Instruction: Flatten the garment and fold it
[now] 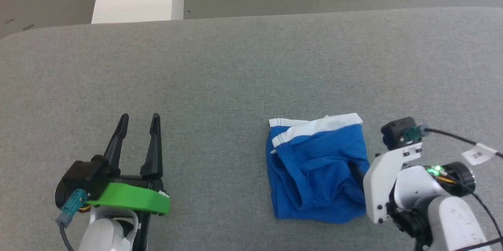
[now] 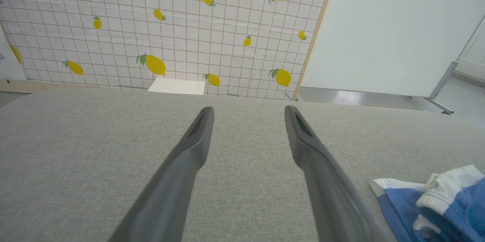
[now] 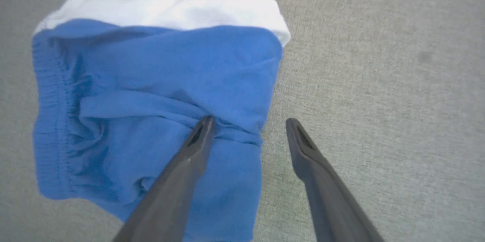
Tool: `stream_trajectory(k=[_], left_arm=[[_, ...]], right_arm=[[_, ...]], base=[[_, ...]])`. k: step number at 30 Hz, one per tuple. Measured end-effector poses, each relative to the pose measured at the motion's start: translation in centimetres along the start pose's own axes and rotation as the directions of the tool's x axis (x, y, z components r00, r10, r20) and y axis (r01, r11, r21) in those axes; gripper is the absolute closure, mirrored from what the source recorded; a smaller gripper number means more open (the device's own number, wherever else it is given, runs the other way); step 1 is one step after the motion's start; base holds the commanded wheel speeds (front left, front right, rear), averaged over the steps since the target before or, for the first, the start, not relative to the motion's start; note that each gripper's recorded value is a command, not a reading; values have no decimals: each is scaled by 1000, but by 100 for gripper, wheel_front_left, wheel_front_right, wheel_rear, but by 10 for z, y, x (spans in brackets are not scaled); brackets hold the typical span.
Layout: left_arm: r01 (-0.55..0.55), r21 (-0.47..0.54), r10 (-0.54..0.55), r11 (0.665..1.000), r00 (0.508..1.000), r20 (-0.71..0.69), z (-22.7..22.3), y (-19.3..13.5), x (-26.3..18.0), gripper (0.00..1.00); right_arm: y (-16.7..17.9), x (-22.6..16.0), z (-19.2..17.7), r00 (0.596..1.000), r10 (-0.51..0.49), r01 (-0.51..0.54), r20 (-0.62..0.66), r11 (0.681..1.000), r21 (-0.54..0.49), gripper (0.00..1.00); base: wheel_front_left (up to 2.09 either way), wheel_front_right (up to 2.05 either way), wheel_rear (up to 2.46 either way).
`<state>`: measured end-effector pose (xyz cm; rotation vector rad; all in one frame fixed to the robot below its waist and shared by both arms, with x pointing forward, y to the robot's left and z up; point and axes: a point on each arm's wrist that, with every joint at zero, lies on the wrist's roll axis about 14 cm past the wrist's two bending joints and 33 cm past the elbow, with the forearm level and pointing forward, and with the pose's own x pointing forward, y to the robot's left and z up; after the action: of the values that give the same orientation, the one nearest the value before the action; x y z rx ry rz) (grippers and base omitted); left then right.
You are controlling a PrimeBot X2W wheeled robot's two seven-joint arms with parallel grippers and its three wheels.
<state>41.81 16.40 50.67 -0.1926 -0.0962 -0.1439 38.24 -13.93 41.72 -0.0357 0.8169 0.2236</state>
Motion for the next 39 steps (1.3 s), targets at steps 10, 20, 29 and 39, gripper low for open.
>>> stream_trajectory(k=[10,20,29,39], left_arm=[[-15,2,15,1000,1000,-3,0,5,-3,0],[-5,4,5,1000,1000,5,2,3,1,0],[81,-8,-81,997,997,14,-3,-21,25,0],[314,-42,-314,949,949,-1,-29,-96,65,0]], right_arm=[[10,23,-36,995,20,-21,-101,1000,-9,0],[17,24,-32,996,41,-44,-79,998,-42,100],[-22,-2,-14,998,-23,7,-58,965,-263,100],[-144,-54,-9,957,-291,284,-8,939,-195,100]], base=[[0,0,0],[0,0,0],[0,0,0],[0,0,0]])
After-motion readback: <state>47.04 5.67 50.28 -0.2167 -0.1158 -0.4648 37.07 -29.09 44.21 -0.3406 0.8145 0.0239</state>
